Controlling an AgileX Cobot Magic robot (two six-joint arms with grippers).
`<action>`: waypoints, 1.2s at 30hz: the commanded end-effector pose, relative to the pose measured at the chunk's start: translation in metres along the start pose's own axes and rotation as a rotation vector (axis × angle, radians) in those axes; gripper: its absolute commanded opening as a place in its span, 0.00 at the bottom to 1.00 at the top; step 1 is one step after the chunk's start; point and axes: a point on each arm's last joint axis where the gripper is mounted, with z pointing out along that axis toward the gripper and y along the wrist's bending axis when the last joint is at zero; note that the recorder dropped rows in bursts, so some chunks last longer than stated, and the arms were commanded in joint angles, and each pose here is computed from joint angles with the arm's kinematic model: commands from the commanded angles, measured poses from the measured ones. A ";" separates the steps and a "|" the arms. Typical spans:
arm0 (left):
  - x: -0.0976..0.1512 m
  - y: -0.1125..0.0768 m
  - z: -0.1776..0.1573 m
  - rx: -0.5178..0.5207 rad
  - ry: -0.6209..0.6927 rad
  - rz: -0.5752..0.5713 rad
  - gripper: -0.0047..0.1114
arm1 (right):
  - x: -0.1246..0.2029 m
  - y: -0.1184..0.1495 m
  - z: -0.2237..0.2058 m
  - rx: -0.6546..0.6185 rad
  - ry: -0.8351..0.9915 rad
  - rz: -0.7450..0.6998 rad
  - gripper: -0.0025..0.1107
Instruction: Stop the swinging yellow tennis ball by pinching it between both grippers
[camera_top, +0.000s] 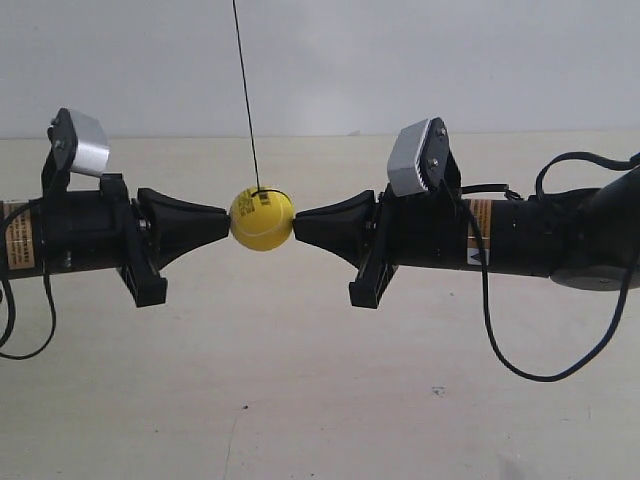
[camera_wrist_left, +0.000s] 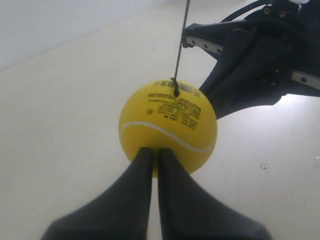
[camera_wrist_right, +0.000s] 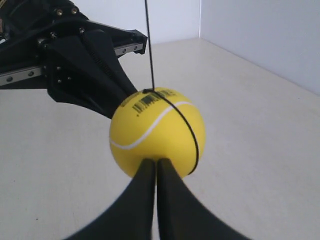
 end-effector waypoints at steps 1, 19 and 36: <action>0.000 -0.002 0.000 0.013 -0.007 0.007 0.08 | -0.002 0.001 0.001 -0.002 -0.008 -0.008 0.02; 0.000 -0.002 0.000 0.014 -0.009 0.010 0.08 | -0.002 0.000 0.000 0.004 -0.005 -0.023 0.02; -0.038 -0.013 -0.040 -0.215 0.061 0.064 0.08 | -0.008 -0.019 -0.023 0.169 0.054 -0.037 0.02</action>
